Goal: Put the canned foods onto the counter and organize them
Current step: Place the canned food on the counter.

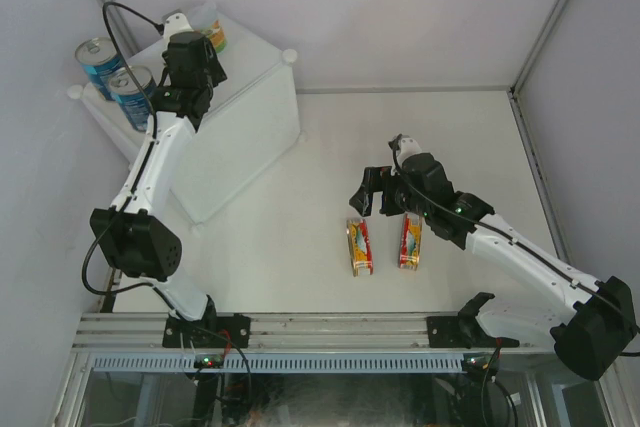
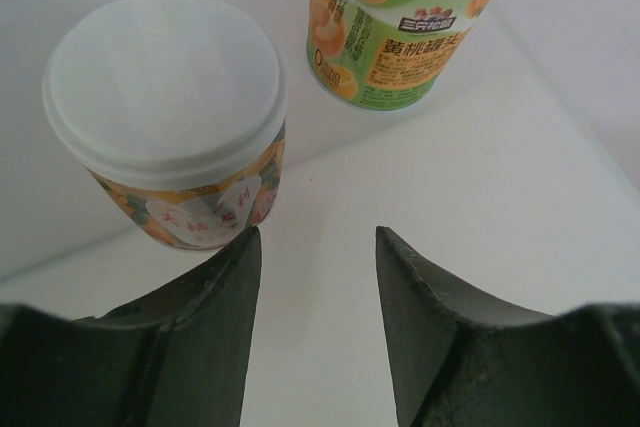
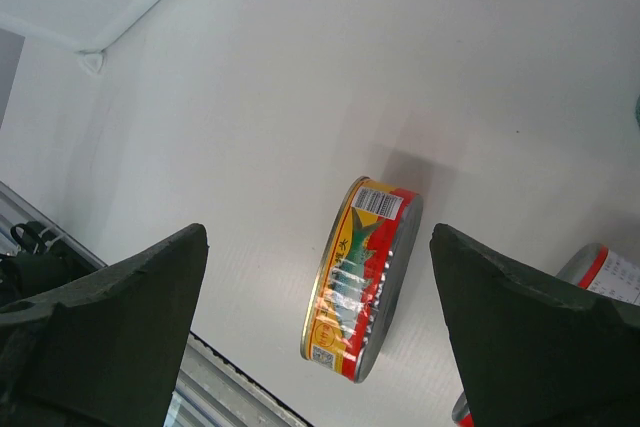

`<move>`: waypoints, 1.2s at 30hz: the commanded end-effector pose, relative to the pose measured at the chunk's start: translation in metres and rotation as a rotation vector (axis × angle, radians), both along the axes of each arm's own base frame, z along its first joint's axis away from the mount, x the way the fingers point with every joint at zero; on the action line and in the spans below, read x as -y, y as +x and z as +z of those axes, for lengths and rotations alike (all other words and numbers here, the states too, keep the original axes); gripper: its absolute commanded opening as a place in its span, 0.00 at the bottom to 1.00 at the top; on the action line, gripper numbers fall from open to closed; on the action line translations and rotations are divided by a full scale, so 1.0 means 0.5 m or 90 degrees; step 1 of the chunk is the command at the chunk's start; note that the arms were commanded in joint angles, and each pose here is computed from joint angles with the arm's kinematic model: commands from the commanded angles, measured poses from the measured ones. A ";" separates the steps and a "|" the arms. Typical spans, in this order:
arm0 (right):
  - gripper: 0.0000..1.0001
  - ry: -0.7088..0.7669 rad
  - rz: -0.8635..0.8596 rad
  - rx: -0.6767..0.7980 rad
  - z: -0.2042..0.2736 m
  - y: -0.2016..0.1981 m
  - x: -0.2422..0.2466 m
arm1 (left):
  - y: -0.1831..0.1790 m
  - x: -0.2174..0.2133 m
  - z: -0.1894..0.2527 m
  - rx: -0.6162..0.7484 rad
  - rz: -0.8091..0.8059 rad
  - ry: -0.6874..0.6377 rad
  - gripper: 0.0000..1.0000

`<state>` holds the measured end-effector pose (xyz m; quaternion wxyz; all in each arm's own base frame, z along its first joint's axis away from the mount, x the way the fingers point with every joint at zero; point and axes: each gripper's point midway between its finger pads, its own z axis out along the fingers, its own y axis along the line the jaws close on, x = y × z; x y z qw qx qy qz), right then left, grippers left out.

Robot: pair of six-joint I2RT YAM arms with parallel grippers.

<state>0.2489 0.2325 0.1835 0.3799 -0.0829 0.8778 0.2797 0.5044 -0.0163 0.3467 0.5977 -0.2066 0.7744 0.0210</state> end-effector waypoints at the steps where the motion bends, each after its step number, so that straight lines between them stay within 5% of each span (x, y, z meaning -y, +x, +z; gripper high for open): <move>1: 0.92 0.028 0.001 0.045 0.056 0.011 -0.009 | -0.006 -0.018 0.042 0.028 0.023 -0.012 0.54; 22: 0.92 0.032 0.005 0.035 0.046 0.037 -0.033 | 0.023 -0.082 0.039 0.030 0.065 -0.027 0.54; 36: 0.92 0.034 0.012 0.025 0.036 0.044 -0.046 | 0.050 -0.092 0.028 0.060 0.093 -0.120 0.54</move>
